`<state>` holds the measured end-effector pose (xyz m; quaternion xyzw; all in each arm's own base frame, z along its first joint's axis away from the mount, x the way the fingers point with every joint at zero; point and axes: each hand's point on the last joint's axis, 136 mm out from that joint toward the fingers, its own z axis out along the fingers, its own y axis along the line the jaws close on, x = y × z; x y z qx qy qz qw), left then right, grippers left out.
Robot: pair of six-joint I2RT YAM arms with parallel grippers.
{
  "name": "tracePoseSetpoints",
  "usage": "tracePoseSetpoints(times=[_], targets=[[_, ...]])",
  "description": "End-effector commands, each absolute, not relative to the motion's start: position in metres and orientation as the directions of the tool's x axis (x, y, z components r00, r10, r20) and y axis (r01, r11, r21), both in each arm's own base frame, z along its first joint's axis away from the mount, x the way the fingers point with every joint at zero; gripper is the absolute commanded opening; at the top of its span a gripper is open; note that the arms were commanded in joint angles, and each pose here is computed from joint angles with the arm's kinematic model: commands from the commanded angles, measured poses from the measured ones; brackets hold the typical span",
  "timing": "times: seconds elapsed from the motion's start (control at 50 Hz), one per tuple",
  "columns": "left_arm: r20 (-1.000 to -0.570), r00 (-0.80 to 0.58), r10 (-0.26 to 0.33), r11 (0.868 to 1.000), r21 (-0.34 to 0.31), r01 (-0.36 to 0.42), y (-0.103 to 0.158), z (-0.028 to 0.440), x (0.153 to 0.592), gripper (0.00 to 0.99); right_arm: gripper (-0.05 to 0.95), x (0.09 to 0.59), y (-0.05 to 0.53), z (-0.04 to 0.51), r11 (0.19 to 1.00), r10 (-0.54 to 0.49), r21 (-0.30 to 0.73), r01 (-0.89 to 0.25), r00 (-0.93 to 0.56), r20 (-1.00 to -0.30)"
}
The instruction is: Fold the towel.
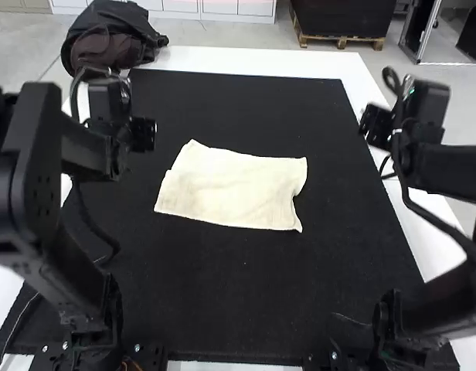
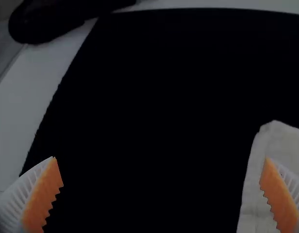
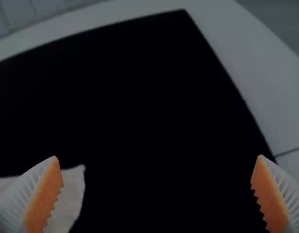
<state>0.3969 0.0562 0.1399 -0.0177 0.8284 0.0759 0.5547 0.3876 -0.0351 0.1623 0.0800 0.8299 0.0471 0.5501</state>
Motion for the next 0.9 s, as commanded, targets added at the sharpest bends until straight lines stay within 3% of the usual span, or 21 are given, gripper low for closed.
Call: tracePoseSetpoints(times=[0.0, 0.32, 0.52, 0.88], targets=[[-0.9, -0.431, 0.061, 0.996, 0.085, -0.036, 0.043, 0.125, 0.405, 0.957, 0.9, 0.39, -0.007, 0.134, 0.986, 0.147, 0.165, 0.005, -0.477, -0.866], [-0.843, -0.531, 0.079, 0.995, 0.033, 0.096, 0.021, 0.1, 0.436, 0.959, 0.91, 0.393, 0.041, 0.112, 0.977, 0.094, 0.185, -0.106, -0.564, -0.82], [-0.803, -0.577, 0.151, 0.98, 0.043, 0.196, -0.006, 0.083, 0.455, 0.959, 0.91, 0.4, 0.05, 0.1, 0.974, 0.093, 0.197, -0.112, -0.592, -0.8], [-0.776, -0.608, 0.166, 0.975, 0.037, 0.219, -0.017, 0.062, 0.483, 0.956, 0.9, 0.425, 0.059, 0.079, 0.961, 0.115, 0.249, -0.119, -0.647, -0.754]])
